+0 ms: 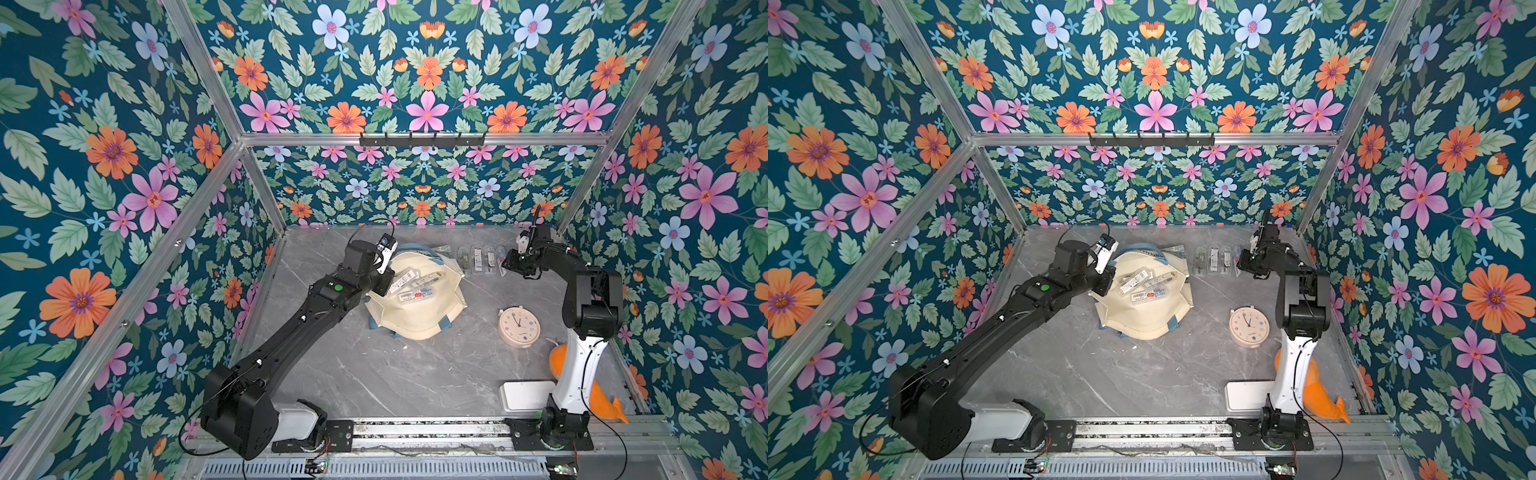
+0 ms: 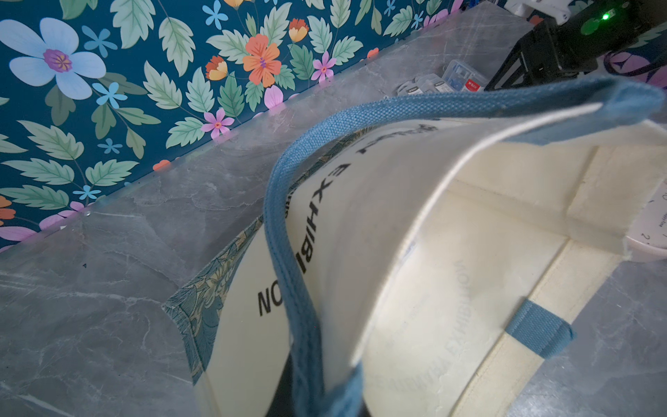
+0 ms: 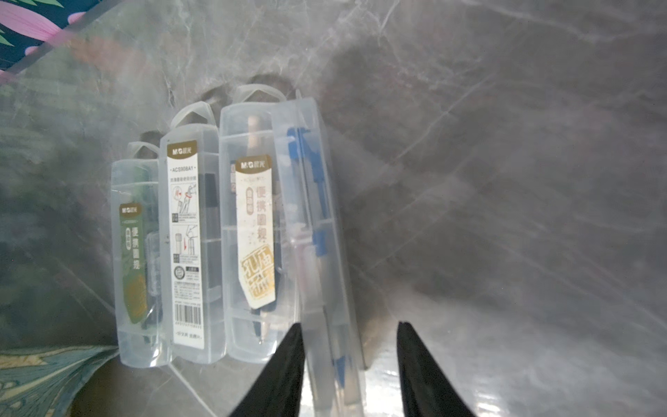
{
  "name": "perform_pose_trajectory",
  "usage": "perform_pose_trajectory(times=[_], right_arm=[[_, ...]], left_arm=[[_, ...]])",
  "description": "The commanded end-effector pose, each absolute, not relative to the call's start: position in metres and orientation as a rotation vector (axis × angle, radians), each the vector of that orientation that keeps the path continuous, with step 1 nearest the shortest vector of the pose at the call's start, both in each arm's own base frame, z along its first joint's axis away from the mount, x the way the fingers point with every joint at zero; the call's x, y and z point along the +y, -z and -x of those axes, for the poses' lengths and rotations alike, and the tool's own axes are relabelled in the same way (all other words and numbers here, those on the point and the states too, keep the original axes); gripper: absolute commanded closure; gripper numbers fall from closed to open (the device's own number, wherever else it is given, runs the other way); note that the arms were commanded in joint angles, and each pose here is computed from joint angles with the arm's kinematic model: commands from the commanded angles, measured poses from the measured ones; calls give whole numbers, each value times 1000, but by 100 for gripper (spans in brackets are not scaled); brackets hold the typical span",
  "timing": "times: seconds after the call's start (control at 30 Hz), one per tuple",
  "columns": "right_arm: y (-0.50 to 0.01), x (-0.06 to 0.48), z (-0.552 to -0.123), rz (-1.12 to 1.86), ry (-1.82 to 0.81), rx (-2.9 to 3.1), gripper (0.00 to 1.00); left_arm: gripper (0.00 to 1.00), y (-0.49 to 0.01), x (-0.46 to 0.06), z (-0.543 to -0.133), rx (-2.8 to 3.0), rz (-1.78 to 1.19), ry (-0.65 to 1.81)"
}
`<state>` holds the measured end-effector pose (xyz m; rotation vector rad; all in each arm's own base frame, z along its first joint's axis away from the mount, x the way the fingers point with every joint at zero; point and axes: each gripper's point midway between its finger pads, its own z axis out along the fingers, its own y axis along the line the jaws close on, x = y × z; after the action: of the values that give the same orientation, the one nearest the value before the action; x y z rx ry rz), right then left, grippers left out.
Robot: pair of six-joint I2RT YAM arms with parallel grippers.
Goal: Take out the compass set from the canvas bag
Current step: Place the compass set at the center of the board.
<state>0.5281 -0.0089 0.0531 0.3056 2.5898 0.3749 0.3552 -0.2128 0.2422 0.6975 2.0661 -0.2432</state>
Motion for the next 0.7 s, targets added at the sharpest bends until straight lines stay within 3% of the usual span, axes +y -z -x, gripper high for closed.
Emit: perform_pose_trajectory(times=[0.0, 0.4, 0.67], right_arm=[[-47, -13, -524, -303, -350, 2630, 55], [-43, -21, -531, -323, -354, 2646, 51], [-36, -16, -541, -321, -404, 2655, 55]], left_arm=[[100, -248, -216, -355, 2043, -712, 259], [100, -246, -217, -353, 2045, -723, 268], [100, -246, -216, -353, 2046, -722, 262]])
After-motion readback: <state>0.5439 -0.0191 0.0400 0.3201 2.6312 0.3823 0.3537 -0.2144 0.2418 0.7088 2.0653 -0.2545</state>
